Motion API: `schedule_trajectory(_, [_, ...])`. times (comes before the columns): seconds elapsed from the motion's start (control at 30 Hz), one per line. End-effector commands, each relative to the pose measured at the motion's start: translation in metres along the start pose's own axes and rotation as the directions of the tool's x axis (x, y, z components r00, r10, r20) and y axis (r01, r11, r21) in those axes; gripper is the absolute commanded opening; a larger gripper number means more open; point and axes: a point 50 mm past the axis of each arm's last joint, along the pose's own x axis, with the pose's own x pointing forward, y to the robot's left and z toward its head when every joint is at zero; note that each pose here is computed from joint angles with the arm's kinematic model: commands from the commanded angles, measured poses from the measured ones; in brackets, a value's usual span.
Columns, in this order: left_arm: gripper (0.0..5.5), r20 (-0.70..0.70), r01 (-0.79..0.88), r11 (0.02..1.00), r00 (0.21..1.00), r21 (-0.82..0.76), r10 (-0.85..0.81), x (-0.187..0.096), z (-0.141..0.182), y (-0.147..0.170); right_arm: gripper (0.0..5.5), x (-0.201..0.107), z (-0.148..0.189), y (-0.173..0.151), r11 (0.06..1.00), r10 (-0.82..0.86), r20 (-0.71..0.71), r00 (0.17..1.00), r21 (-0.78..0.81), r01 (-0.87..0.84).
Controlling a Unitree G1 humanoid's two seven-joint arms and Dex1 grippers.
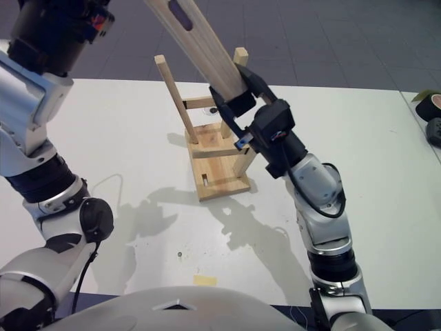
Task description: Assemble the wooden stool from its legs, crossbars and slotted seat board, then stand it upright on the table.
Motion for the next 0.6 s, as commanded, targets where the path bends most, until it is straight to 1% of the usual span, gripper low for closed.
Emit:
schedule_trajectory(0.03, [2.91,-0.016,-0.005,0.998,1.0,0.066,0.006,-0.001,0.003,-0.004,2.06,0.0,0.0,0.005,1.0,0.024,-0.007,1.0,0.01,-0.024])
schedule_trajectory(0.1, [2.52,-0.019,-0.023,0.996,1.0,0.086,0.025,-0.001,0.003,-0.003,2.06,0.0,0.0,0.006,1.0,0.026,-0.009,1.0,0.012,-0.026])
schedule_trajectory(0.13, [2.44,-0.021,-0.031,0.995,0.999,0.098,0.033,-0.002,0.004,-0.003,2.06,0.0,-0.001,0.007,1.0,0.027,-0.011,1.0,0.012,-0.027])
schedule_trajectory(0.3, [1.4,-0.035,-0.056,0.986,0.997,0.157,0.062,-0.004,0.006,-0.002,2.06,0.0,-0.001,0.006,1.0,0.026,-0.015,1.0,0.004,-0.026])
schedule_trajectory(0.37, [1.06,-0.045,-0.048,0.985,0.997,0.167,0.056,-0.005,0.005,-0.003,2.06,0.0,-0.002,0.006,1.0,0.024,-0.018,1.0,0.0,-0.024])
schedule_trajectory(0.47, [1.04,-0.044,-0.004,0.977,0.999,0.213,0.014,-0.005,0.009,-0.013,2.06,0.0,-0.006,0.004,1.0,-0.001,-0.036,0.999,0.005,0.001])
schedule_trajectory(0.5, [1.04,-0.035,0.018,0.975,0.999,0.222,-0.011,-0.005,0.011,-0.018,2.43,-0.001,-0.008,0.003,1.0,-0.017,-0.045,0.999,0.012,0.017])
schedule_trajectory(0.57, [1.04,-0.003,0.046,0.966,0.999,0.254,-0.046,-0.004,0.019,-0.027,2.7,-0.003,-0.012,0.001,0.998,-0.053,-0.067,0.996,0.03,0.055])
schedule_trajectory(0.6, [1.04,0.023,0.033,0.96,0.999,0.279,-0.041,-0.003,0.025,-0.028,2.88,-0.004,-0.014,-0.001,0.995,-0.079,-0.076,0.994,0.048,0.083])
